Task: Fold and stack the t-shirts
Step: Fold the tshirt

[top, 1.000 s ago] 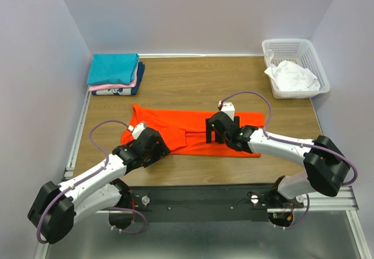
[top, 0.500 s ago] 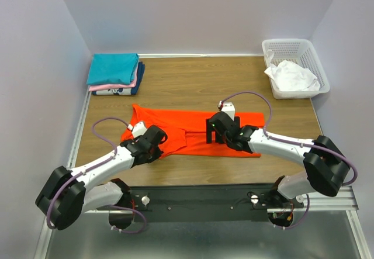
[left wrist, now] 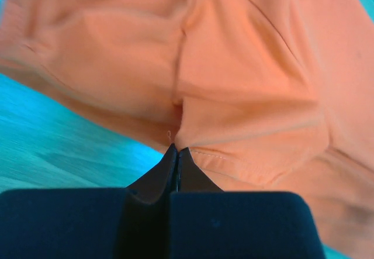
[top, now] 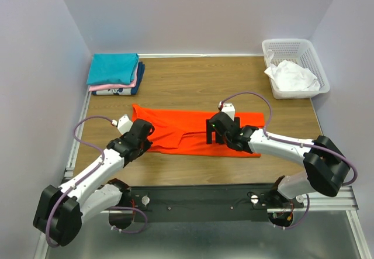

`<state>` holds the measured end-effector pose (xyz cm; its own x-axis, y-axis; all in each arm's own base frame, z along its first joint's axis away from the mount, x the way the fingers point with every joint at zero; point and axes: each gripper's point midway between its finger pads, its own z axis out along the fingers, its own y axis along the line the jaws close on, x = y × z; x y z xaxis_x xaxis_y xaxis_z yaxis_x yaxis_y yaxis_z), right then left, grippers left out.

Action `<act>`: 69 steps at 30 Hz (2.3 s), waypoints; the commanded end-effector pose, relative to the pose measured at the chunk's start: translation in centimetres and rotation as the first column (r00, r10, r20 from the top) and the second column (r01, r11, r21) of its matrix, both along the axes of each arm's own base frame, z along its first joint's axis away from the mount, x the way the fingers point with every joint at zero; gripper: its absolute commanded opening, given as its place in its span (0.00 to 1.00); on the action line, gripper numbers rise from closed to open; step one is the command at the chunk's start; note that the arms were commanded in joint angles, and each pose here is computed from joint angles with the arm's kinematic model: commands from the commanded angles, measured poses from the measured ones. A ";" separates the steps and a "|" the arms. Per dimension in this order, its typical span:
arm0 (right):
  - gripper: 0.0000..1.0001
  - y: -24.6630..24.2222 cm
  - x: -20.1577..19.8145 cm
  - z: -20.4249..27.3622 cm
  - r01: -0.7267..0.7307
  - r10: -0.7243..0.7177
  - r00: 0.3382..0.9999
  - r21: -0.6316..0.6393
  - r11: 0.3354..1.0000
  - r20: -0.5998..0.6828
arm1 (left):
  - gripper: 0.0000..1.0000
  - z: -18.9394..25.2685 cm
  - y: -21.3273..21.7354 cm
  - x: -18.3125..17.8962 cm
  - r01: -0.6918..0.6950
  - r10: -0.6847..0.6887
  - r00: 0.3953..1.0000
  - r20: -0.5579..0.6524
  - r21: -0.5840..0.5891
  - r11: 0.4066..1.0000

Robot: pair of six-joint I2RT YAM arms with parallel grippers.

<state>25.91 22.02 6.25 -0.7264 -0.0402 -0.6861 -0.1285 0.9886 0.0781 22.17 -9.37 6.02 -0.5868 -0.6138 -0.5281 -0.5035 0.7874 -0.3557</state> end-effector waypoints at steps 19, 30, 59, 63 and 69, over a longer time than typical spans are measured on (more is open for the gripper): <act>1.00 -0.2 0.2 1.3 -0.001 0.000 1.000 0.023 1.000 0.023 | 0.73 3.0 1.1 1.8 -0.008 0.007 1.000 0.027 0.028 1.000; 1.00 -2.1 2.4 3.9 0.088 -0.094 0.993 0.074 0.993 0.077 | 0.94 8.7 -3.2 9.5 0.142 -0.137 0.954 0.268 0.001 0.990; 1.00 -6.6 6.8 -2.0 0.219 -0.223 0.972 -0.064 0.974 -0.066 | 0.92 -3.7 2.5 21.7 0.074 -0.074 0.997 0.017 0.021 0.997; 1.00 -6.1 7.8 -0.9 0.208 -0.211 0.977 -0.050 0.977 -0.042 | 0.92 -3.3 0.7 23.1 0.123 -0.123 0.992 0.030 0.017 0.992; 1.00 -6.3 9.4 -1.8 0.218 -0.223 0.973 -0.072 0.973 -0.058 | 0.92 -3.7 -3.1 25.6 0.197 -0.198 0.980 0.012 0.021 0.980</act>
